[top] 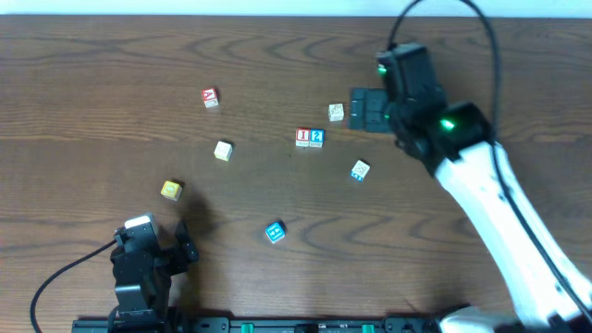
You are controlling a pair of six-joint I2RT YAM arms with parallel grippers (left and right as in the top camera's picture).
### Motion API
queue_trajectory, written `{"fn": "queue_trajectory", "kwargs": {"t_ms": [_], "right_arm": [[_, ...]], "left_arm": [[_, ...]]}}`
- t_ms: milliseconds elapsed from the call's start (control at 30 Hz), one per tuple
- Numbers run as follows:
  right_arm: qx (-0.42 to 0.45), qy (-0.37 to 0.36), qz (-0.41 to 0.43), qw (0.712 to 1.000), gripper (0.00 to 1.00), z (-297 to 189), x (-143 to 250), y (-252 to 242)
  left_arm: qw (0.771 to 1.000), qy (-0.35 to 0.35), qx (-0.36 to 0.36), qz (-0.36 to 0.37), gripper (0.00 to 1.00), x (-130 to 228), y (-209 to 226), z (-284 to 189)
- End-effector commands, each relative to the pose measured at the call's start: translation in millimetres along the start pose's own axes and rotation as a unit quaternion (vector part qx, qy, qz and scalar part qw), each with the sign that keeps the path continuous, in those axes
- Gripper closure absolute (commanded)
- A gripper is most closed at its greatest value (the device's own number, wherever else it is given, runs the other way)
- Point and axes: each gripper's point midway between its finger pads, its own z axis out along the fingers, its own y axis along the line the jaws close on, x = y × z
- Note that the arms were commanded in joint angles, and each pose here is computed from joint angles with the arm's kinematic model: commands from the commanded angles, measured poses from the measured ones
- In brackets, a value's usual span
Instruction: Spell out Ai2
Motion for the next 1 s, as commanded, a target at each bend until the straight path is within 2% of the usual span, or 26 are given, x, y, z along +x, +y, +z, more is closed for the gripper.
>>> {"fn": "queue_trajectory", "kwargs": {"t_ms": [0,167,367,600,967], "right_arm": [[0.036,-0.028,0.001,0.999,0.01,-24,6,-33],[0.040,-0.063,0.025,0.997,0.01,-49,40,-64],[0.041,-0.085,0.038,0.995,0.01,-51,78,-81],[0.056,-0.031,0.025,0.998,0.01,-35,111,-87],[0.062,-0.010,0.020,0.998,0.01,-30,119,-88]], "left_arm": [[1.000,0.001,-0.008,-0.001,0.05,2,3,1],[1.000,0.001,-0.008,-0.001,0.05,2,3,1],[1.000,0.001,-0.008,-0.001,0.05,2,3,1],[1.000,0.001,-0.008,-0.001,0.05,2,3,1],[1.000,0.001,-0.008,-0.001,0.05,2,3,1]]}}
